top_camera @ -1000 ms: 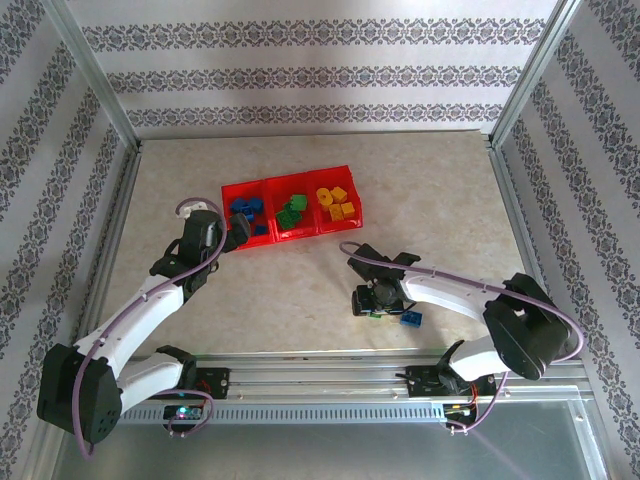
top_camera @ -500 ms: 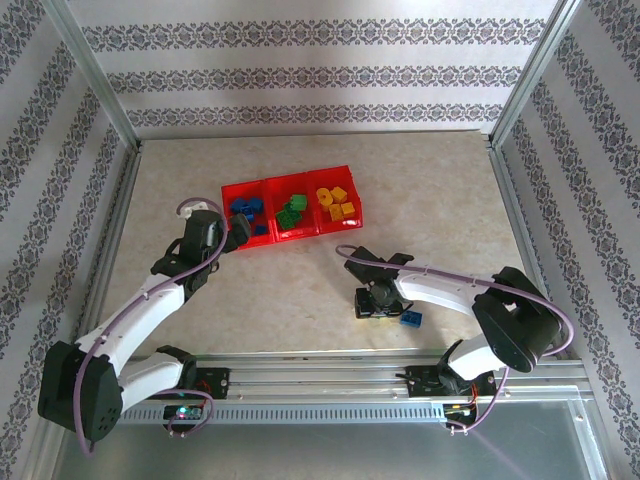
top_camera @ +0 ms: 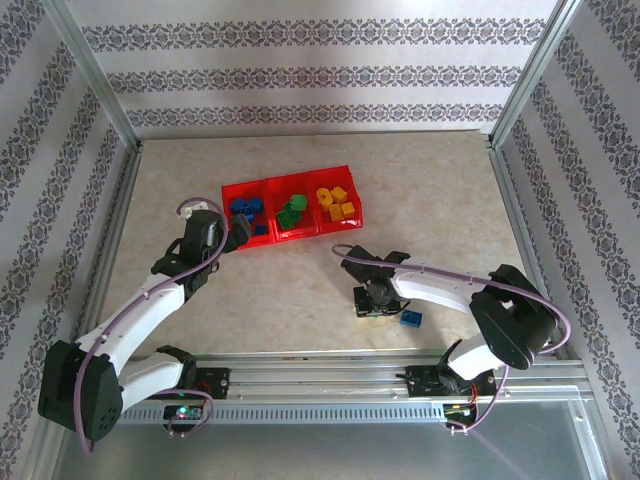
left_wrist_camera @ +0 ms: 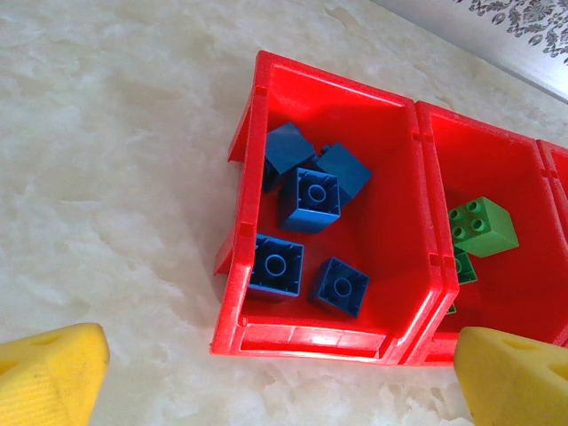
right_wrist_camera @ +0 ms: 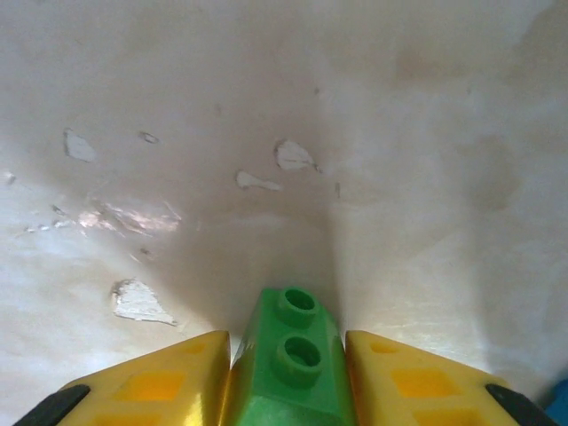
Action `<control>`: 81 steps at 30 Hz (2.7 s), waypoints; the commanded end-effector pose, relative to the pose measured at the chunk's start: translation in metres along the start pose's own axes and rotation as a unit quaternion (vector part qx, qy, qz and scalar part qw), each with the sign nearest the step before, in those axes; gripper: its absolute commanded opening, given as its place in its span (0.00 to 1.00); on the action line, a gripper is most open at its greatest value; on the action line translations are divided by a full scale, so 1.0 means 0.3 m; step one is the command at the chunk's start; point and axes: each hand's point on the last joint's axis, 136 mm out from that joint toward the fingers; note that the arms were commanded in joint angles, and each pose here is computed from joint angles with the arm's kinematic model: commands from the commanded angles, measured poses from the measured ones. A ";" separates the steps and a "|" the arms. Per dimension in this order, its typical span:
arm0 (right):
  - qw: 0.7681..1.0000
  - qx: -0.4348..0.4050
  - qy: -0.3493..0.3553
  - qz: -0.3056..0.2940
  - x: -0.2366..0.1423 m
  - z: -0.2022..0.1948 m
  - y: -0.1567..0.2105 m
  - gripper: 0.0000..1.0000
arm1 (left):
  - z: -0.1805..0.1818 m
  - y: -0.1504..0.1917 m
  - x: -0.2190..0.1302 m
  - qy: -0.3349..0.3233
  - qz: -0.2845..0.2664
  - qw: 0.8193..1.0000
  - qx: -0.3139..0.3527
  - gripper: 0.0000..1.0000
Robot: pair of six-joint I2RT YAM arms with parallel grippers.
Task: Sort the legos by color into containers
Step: Pick up the lego from the bottom-center of the table, then place the lego in the container.
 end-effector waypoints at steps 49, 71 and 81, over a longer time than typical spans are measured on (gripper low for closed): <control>0.967 -0.123 -0.025 -0.221 -0.191 0.370 -0.992 0.36 | -0.017 -0.033 -0.024 0.008 -0.022 1.000 -0.001 1.00; 0.950 -0.100 -0.033 -0.294 -0.458 0.337 -0.982 0.58 | -0.066 -0.045 -0.027 0.026 -0.014 0.999 0.018 1.00; 0.953 0.006 -0.013 -0.304 -0.510 0.090 -0.804 0.68 | -0.268 0.028 -0.030 0.083 0.003 0.989 0.118 1.00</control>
Point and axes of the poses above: each hand's point on the last joint's axis, 136 mm out from that joint toward the fingers, its own x axis out along the fingers, its own z axis along the line the jaws close on, y = z × x, and after that the axes turned 13 degrees about -x, right-handed
